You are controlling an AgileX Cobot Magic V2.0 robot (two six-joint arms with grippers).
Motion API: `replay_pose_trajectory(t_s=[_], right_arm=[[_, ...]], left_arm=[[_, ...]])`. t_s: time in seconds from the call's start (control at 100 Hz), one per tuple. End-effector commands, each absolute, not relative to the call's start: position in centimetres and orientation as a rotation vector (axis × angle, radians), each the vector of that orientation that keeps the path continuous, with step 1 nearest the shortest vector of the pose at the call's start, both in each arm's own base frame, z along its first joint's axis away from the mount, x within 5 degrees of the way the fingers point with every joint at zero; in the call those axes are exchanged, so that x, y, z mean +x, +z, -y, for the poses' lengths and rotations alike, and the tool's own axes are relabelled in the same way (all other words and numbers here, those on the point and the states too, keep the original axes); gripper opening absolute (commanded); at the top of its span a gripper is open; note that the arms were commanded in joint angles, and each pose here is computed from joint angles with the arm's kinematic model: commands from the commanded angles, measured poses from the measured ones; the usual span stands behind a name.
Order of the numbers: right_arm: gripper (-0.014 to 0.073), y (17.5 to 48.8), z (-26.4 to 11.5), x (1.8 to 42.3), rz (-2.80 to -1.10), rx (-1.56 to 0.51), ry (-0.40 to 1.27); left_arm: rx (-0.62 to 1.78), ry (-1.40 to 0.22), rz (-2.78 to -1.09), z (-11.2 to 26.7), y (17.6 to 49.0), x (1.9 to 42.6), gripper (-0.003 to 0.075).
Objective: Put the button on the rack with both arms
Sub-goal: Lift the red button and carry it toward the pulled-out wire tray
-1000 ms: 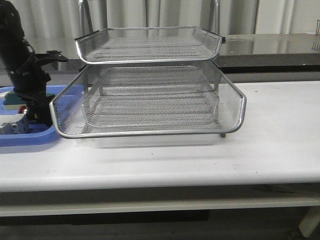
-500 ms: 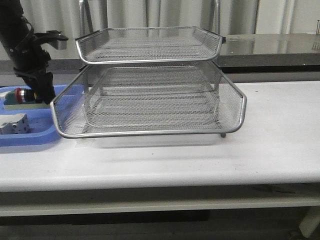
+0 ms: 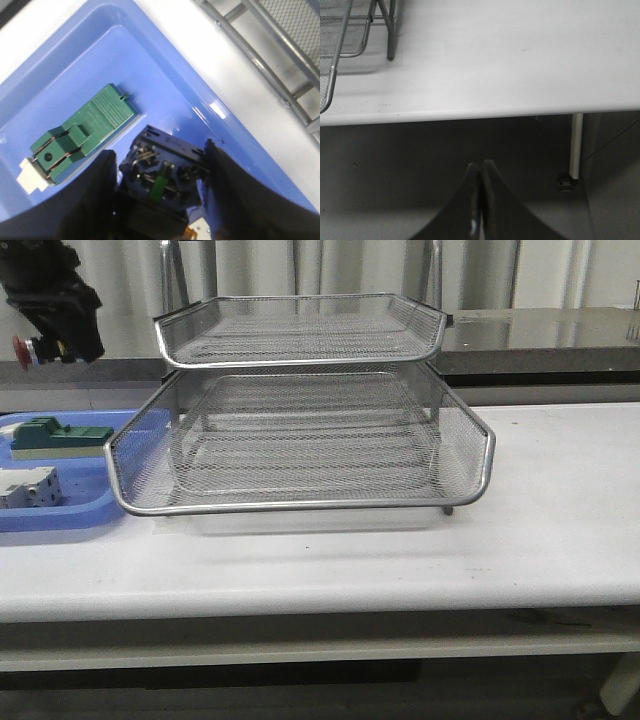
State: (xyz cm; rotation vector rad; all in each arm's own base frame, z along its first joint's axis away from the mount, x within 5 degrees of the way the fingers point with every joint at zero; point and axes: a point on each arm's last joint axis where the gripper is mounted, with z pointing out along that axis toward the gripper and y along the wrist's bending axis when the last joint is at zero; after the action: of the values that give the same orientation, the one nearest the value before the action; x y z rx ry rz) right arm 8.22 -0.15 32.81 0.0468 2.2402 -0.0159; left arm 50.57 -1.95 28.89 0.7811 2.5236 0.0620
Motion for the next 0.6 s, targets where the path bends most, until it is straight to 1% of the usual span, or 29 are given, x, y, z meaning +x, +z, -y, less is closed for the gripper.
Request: replay_pose_trajectory(t_s=[0.0,0.12,0.26,0.48,0.59], right_arm=[[-0.0068,34.0,0.2,8.5,-2.156,0.037,-0.026],[-0.0068,34.0,0.2,8.5,-2.156,0.037,-0.026],[-0.0068,34.0,0.2,8.5,-2.156,0.037,-0.026],[-0.0068,34.0,0.2,8.5,-2.156,0.037,-0.026],[-0.0068,34.0,0.2,8.5,-2.156,0.037,-0.026]], left_arm=[[0.729,0.063,-2.441,2.2,34.8,47.9,0.0004],[0.728,0.057,-2.439,2.2,36.7,45.7,0.0004],[0.734,0.039,-2.467,2.1,37.7,42.9,0.0004],[0.733,-0.099,-2.475,2.9,38.8,39.0,0.0004],[0.760,-0.133,-2.457,3.9,39.5,37.5,0.0004]])
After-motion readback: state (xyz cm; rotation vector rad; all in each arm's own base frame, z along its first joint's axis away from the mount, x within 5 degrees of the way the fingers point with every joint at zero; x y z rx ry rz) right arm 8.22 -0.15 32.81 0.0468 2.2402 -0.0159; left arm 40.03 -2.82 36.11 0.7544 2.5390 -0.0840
